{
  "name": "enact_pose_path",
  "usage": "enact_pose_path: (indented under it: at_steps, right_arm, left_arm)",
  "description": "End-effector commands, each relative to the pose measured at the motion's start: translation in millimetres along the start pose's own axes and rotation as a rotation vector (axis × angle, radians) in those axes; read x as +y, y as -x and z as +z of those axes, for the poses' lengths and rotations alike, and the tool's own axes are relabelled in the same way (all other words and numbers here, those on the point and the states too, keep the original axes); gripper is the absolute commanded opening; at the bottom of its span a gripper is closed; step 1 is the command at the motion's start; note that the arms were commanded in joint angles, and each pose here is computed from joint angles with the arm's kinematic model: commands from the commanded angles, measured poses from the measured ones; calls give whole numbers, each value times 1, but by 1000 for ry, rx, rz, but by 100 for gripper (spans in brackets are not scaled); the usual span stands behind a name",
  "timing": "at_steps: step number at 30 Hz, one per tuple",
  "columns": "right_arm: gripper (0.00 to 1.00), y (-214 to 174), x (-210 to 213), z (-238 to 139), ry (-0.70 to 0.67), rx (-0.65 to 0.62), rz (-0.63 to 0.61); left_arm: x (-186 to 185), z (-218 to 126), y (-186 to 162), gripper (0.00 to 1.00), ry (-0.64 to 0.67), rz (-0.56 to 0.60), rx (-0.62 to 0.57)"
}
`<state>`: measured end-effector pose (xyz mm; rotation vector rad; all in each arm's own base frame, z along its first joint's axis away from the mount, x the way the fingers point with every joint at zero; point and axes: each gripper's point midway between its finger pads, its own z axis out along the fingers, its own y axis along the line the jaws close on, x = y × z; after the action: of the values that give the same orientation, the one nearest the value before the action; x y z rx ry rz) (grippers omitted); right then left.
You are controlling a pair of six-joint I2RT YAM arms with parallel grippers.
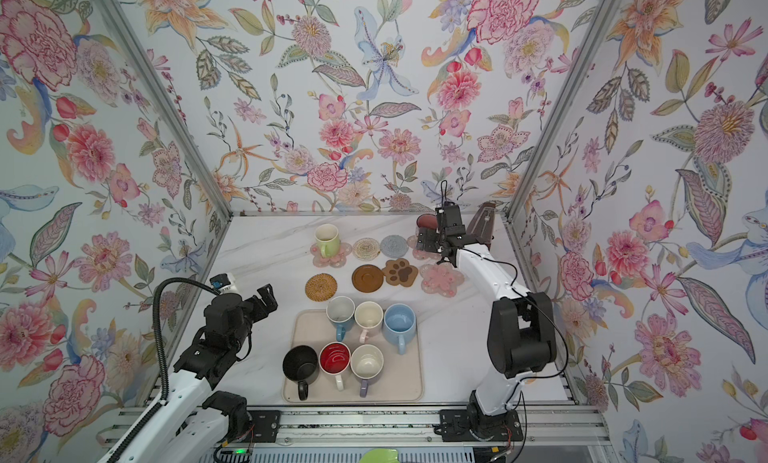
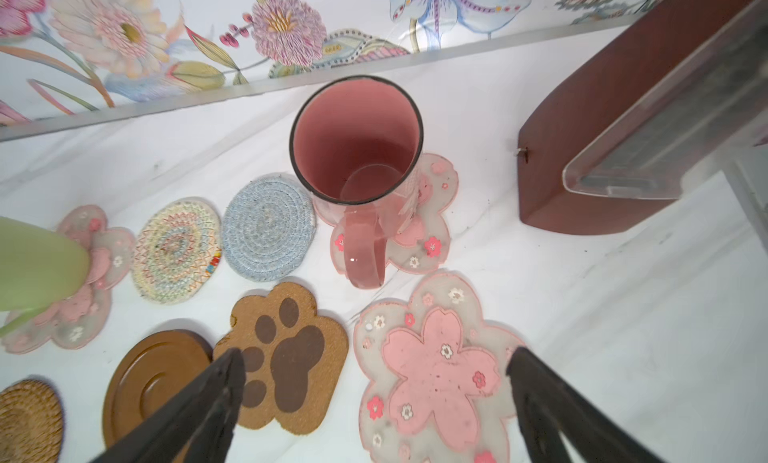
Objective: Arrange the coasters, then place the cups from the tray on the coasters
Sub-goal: 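Raise the right gripper while the left gripper reaches toward the black mug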
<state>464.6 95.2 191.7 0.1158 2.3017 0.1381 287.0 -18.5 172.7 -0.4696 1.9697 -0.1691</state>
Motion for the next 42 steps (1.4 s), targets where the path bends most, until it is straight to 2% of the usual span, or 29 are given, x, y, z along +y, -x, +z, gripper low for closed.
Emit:
enact_pose_path:
  at_steps: [1,4,7,11,14,16,20,25,27,38,42]
  right_arm:
    - [99,5,-3,-24,38,-79,48]
    - [99,6,-15,-45,43,-157,108]
    - [99,8,-38,-61,-25,-255,161]
    - [99,14,-54,-78,-139,-291,154]
    - [99,15,-66,-82,-159,-319,237]
    - [99,13,-72,-83,-141,-320,272]
    - [99,12,-65,-86,-19,-336,275]
    - [99,5,-63,-80,-25,-289,271]
    - [99,4,-61,-78,-25,-284,270]
    - [99,-3,-57,-71,-30,-259,286]
    - [99,-5,-57,-71,-37,-250,286]
  left_arm:
    - [-3,-3,9,99,-5,-19,-3]
    - [-4,-4,10,99,-5,-18,4]
    - [-7,-5,10,99,-17,-21,14]
    - [-9,-7,6,99,-27,-23,48]
    - [-10,-9,3,99,-36,-30,73]
    - [-11,-11,1,99,-41,-33,92]
    - [-20,-17,-6,98,-78,-25,170]
    - [-30,-31,-38,94,-121,-25,348]
    - [-28,-42,-44,94,-100,-9,376]
    - [-55,-96,-82,94,-191,-36,516]
    - [-63,-112,-99,93,-218,-27,617]
